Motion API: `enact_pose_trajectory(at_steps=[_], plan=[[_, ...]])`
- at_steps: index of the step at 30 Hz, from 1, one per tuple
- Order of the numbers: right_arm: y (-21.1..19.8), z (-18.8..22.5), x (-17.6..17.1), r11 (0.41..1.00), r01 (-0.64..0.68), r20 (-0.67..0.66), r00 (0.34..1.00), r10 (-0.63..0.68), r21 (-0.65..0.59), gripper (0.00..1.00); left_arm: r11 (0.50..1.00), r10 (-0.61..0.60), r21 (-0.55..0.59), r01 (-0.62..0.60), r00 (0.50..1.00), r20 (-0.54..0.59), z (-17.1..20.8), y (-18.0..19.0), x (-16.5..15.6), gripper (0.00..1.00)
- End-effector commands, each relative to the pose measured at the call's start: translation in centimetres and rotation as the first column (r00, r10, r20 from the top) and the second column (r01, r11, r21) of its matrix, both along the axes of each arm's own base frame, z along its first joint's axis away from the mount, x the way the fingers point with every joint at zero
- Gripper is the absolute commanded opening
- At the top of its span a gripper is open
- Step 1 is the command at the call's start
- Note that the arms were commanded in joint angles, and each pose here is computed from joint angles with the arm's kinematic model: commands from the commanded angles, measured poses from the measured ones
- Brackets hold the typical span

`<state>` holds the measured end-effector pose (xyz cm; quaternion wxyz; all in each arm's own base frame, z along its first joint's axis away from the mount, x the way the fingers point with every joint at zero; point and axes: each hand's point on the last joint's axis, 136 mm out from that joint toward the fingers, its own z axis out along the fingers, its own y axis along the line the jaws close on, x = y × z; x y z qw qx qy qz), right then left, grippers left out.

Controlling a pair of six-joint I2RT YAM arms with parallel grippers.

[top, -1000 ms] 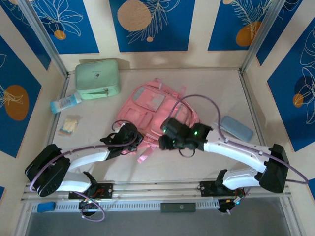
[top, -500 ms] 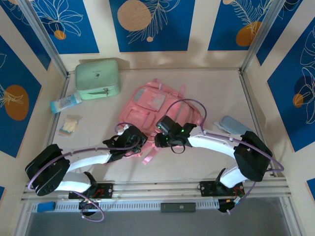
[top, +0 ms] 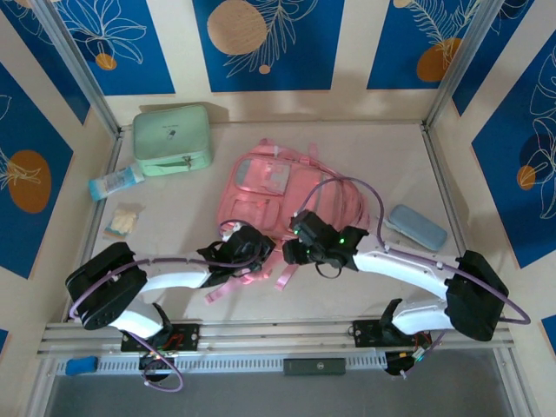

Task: Pack the student bag
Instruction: Zip the student bag at the center of the table.

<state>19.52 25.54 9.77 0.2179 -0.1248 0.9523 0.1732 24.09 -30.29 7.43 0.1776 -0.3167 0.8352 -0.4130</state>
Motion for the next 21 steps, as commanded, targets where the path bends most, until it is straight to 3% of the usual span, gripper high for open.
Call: enact_pose_trajectory(at_steps=[1, 4, 10, 15, 21], plan=[[-0.9, -2.3, -1.4, 0.992, 0.103, -0.032, 0.994, -0.105, -0.077, 0.44, 0.989, -0.081, -0.119, 0.088, 0.995, 0.058, 3.9, -3.2, -0.3, 0.00], [-0.2, -3.0, -0.5, 0.983, 0.141, -0.043, 0.988, -0.147, -0.117, 0.41, 0.989, -0.088, -0.112, 0.094, 0.994, 0.062, 4.1, -3.3, -0.3, 0.00], [0.6, -2.7, 2.7, 0.959, 0.196, 0.068, 0.980, -0.186, -0.206, 0.38, 0.990, -0.083, -0.110, 0.090, 0.994, 0.069, 4.4, -3.0, -0.3, 0.00], [0.7, -3.0, 4.6, 0.949, 0.240, 0.114, 0.969, -0.220, -0.204, 0.38, 0.990, -0.081, -0.106, 0.088, 0.994, 0.071, 4.4, -2.9, -0.3, 0.00], [0.3, -3.1, 5.4, 0.942, 0.256, 0.164, 0.961, -0.224, -0.215, 0.25, 0.993, -0.062, -0.100, 0.070, 0.995, 0.078, 4.4, -2.1, -0.3, 0.00]])
